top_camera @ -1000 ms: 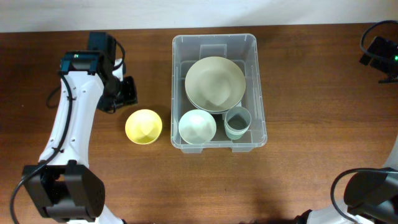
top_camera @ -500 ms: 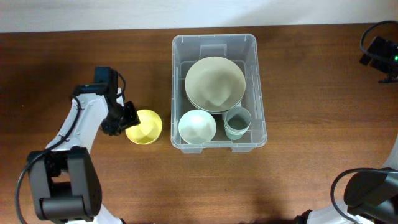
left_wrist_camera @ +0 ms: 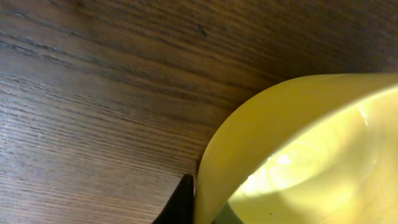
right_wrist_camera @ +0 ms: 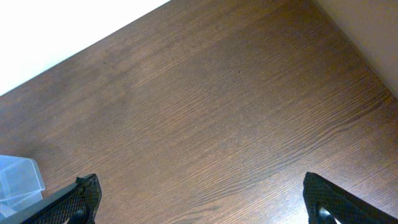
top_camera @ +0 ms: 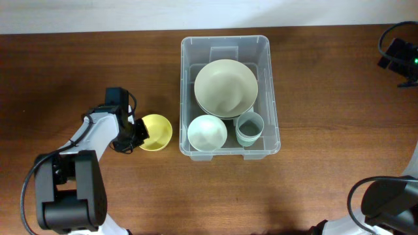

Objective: Pack container
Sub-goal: 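Carry the yellow bowl with the left gripper onto the white bowl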

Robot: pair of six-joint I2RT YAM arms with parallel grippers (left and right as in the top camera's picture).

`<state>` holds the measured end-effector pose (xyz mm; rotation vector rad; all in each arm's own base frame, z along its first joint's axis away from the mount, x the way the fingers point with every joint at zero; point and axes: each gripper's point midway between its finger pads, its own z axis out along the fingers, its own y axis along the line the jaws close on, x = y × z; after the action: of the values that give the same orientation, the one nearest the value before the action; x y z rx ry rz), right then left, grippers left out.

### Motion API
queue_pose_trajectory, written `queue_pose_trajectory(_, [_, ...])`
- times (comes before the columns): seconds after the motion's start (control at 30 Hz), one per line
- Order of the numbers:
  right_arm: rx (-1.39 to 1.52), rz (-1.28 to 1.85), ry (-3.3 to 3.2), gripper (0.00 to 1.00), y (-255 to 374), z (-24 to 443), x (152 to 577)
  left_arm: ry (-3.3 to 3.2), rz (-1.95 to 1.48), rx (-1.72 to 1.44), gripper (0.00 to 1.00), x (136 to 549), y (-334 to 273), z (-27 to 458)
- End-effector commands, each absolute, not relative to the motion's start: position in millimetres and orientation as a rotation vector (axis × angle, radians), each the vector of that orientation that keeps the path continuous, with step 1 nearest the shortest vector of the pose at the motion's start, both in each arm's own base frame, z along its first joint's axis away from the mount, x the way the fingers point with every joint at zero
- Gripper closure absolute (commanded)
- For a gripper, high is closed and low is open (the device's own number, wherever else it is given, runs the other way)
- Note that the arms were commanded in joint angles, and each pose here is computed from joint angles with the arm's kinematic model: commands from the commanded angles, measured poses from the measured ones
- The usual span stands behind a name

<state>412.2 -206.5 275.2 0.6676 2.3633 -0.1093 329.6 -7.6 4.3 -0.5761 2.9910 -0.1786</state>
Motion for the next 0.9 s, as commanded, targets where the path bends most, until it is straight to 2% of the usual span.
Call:
queue_pose_trajectory(0.0, [0.665, -0.108, 2.359, 0.01, -206.3, 276.7, 412.6, 2.915, -0.202, -0.564, 0.99, 356.6, -5.2, 31.0])
queue_pose_trajectory(0.1, [0.665, -0.108, 2.359, 0.01, -206.3, 276.7, 412.6, 2.819, -0.216, -0.554, 0.99, 382.0, 0.0, 75.3])
queue_pose_trajectory(0.2, [0.665, -0.107, 2.360, 0.01, -206.3, 276.5, 412.5, 2.686, -0.253, -0.493, 0.99, 405.7, -6.2, 143.8])
queue_pose_trajectory(0.27, [0.665, -0.108, 2.359, 0.01, -206.3, 276.7, 412.6, 2.614, -0.278, -0.413, 0.99, 411.0, -22.6, 183.3])
queue_pose_trajectory(0.37, [0.665, -0.108, 2.359, 0.01, -206.3, 276.7, 412.6, 2.559, -0.320, -0.272, 0.99, 405.8, -59.5, 215.5])
queue_pose_trajectory(0.57, [0.665, -0.108, 2.359, 0.01, -206.3, 276.7, 412.6, 2.610, -0.331, 0.045, 0.99, 379.1, -144.9, 210.3])
queue_pose_trajectory(0.87, [0.665, -0.107, 2.360, 0.01, -206.3, 276.6, 412.5, 2.743, -0.250, 0.221, 0.99, 345.3, -182.5, 177.5])
